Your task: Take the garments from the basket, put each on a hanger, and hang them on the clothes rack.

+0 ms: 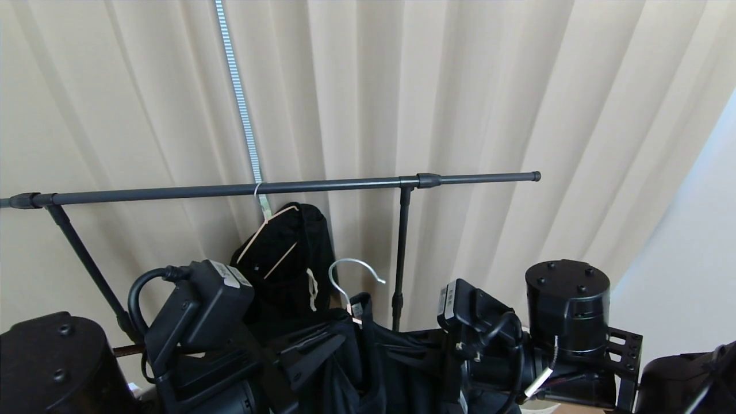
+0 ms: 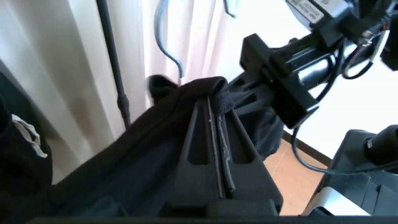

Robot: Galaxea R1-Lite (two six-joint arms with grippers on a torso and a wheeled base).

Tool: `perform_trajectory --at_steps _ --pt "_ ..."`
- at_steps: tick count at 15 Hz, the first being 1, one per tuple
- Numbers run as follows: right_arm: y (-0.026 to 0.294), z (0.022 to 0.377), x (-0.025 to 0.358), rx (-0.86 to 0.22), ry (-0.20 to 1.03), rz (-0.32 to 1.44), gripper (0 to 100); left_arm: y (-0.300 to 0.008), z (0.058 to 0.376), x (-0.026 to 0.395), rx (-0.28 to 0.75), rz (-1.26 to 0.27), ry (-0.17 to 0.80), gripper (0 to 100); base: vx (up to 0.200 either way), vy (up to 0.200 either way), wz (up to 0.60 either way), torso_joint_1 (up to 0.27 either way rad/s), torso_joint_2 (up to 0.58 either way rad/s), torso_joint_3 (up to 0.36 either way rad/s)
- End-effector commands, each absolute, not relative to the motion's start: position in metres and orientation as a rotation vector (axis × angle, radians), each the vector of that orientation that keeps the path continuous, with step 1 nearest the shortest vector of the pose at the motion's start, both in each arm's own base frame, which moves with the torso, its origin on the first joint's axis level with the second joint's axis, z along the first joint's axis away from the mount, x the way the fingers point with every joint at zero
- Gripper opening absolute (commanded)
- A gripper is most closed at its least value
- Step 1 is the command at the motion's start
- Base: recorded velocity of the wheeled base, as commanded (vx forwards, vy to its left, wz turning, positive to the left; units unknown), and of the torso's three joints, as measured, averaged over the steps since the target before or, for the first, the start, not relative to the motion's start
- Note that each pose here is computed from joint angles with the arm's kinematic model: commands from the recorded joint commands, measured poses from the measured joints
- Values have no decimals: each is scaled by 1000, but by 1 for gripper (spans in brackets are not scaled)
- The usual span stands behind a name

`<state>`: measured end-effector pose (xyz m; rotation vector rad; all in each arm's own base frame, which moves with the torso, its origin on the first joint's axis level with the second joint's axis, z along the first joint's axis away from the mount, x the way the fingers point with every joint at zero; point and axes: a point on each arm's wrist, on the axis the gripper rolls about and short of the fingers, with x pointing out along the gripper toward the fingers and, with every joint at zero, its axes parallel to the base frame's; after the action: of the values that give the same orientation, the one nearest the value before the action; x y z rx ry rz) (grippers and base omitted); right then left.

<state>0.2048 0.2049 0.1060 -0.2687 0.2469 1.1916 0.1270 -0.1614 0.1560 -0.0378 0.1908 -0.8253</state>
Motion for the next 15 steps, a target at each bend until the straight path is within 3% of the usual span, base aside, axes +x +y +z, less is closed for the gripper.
perform_trajectory --at_steps 1,5,6,12,15 --pt "207 97 205 -241 273 1192 0 -161 157 125 -40 -834 187 0 0 0 0 0 0 0" --pt "204 102 202 -192 199 1187 0 -161 155 126 -33 -827 196 0 0 0 0 0 0 0" --pt "203 102 202 -190 191 1187 0 -161 154 126 -32 -824 198 100 0 0 0 0 0 0" --pt "201 105 202 -186 172 1182 0 -159 157 125 -35 -822 182 100 0 0 0 0 0 0" --pt "186 112 211 -171 147 1158 0 -140 174 126 -27 -762 163 100 0 0 0 0 0 0"
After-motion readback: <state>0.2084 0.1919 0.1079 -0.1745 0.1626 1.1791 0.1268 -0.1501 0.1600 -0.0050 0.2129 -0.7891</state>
